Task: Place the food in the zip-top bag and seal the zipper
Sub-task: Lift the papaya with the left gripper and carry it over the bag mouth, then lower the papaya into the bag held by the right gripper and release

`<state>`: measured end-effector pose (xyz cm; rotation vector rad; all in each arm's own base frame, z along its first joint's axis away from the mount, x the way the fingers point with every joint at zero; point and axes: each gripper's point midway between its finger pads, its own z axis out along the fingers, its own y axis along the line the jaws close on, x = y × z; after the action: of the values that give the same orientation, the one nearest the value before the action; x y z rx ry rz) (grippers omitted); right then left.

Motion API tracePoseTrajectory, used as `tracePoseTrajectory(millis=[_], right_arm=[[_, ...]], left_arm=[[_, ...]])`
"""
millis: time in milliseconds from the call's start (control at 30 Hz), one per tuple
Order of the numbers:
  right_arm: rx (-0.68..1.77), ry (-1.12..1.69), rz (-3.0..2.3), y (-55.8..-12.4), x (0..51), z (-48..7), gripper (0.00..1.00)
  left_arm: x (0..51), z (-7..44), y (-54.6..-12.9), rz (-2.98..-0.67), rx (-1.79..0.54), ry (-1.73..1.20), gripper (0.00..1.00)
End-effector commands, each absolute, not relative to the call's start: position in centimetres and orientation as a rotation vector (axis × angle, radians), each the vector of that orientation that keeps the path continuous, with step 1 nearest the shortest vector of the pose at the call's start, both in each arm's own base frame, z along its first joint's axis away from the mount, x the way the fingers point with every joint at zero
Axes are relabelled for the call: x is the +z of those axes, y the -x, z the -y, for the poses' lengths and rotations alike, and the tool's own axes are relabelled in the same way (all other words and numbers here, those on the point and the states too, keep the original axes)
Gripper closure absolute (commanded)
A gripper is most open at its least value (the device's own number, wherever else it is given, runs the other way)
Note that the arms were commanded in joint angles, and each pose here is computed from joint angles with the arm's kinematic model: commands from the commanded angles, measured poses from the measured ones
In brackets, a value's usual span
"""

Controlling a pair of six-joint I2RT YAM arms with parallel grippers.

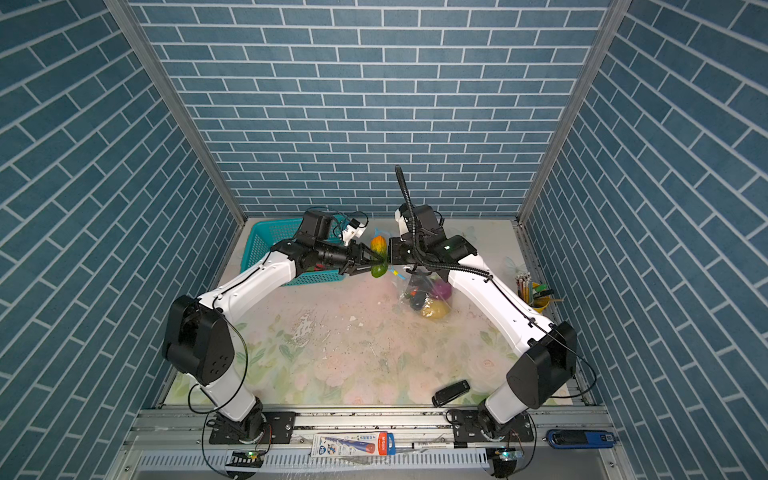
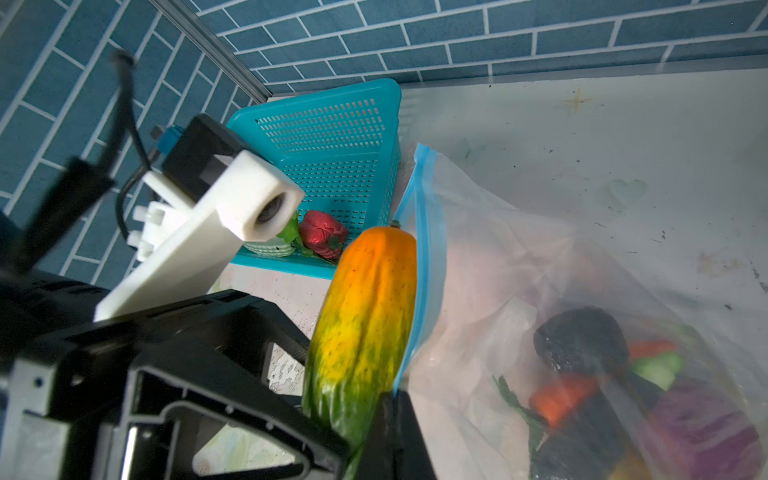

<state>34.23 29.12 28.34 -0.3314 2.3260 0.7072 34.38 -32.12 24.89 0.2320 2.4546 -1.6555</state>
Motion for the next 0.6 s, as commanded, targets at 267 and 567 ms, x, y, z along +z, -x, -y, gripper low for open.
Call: tracePoseTrajectory(millis=[267,567], right_arm=[[0.707,0.442,-2.217,-33.2,29.8,-30.0,1.00],[0.704,0.474,-2.199,-32.8,29.9,-30.1,1.00]], left_arm=[[25.2,32.7,-34.6,-2.501,-1.713,-0.175,0.73],[24.6,32.7,-35.6,-2.519,-1.713,-0.093,0.73]])
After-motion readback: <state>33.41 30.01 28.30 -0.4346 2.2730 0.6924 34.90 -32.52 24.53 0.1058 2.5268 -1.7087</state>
